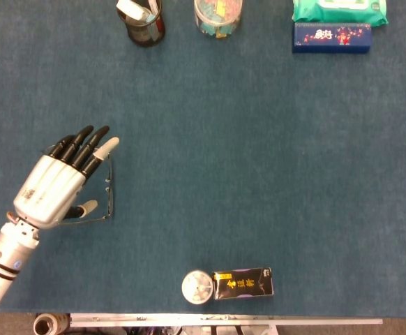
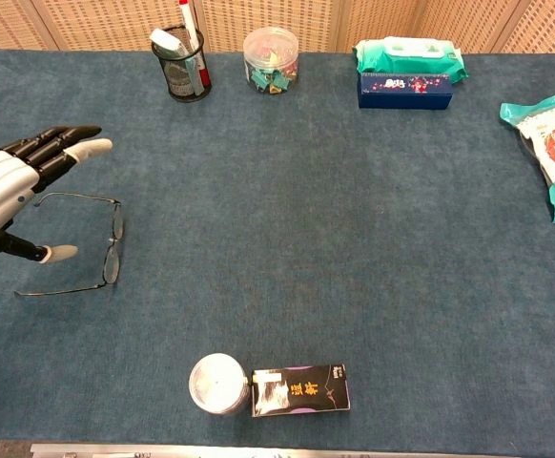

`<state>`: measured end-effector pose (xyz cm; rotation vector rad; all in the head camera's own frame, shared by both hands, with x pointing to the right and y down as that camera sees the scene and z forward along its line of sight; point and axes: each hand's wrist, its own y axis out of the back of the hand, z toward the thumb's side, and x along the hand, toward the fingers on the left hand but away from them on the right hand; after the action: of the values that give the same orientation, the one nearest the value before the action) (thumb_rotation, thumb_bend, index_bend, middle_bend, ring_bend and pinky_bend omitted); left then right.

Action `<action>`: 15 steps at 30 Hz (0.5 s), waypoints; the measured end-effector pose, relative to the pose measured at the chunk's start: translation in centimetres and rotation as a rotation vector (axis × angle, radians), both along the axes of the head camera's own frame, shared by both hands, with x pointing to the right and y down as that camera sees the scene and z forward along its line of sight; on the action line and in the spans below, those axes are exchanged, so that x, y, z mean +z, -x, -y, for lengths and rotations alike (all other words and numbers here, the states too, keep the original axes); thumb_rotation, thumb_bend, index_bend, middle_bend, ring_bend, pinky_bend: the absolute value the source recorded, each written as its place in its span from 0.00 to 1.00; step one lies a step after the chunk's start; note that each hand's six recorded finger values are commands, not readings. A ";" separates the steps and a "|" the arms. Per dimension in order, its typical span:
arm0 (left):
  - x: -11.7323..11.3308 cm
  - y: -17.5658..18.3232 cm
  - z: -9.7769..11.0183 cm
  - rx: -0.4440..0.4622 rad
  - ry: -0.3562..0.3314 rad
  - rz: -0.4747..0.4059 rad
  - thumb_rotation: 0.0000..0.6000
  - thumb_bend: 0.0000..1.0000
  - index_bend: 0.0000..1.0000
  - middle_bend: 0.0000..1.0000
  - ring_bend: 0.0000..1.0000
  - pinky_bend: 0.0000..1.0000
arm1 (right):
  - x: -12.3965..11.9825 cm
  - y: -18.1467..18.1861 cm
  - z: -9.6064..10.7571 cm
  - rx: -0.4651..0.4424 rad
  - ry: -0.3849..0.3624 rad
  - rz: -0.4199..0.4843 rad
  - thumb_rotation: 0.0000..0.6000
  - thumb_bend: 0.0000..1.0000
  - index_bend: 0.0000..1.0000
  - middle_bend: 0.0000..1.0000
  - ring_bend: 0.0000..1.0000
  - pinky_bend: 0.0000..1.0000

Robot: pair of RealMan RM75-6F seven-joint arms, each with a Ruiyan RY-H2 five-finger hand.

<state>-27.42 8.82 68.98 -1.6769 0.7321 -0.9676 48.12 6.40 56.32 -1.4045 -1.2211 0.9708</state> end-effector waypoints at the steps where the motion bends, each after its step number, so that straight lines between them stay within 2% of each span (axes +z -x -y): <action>1: 0.0 -0.1 0.1 0.004 -0.001 0.000 1.00 0.06 0.00 0.00 0.01 0.17 | 0.0 0.0 0.0 0.000 0.001 0.000 1.00 0.21 0.29 0.42 0.31 0.30; 15: 1.5 -0.3 1.2 0.050 -0.002 0.059 1.00 0.06 0.00 0.00 0.00 0.17 | 0.3 0.0 0.4 0.009 0.014 -0.001 1.00 0.21 0.29 0.42 0.31 0.30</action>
<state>-27.09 7.63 70.51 -1.6505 0.6485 -0.9766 48.16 6.02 56.66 -1.4099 -1.2229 0.9878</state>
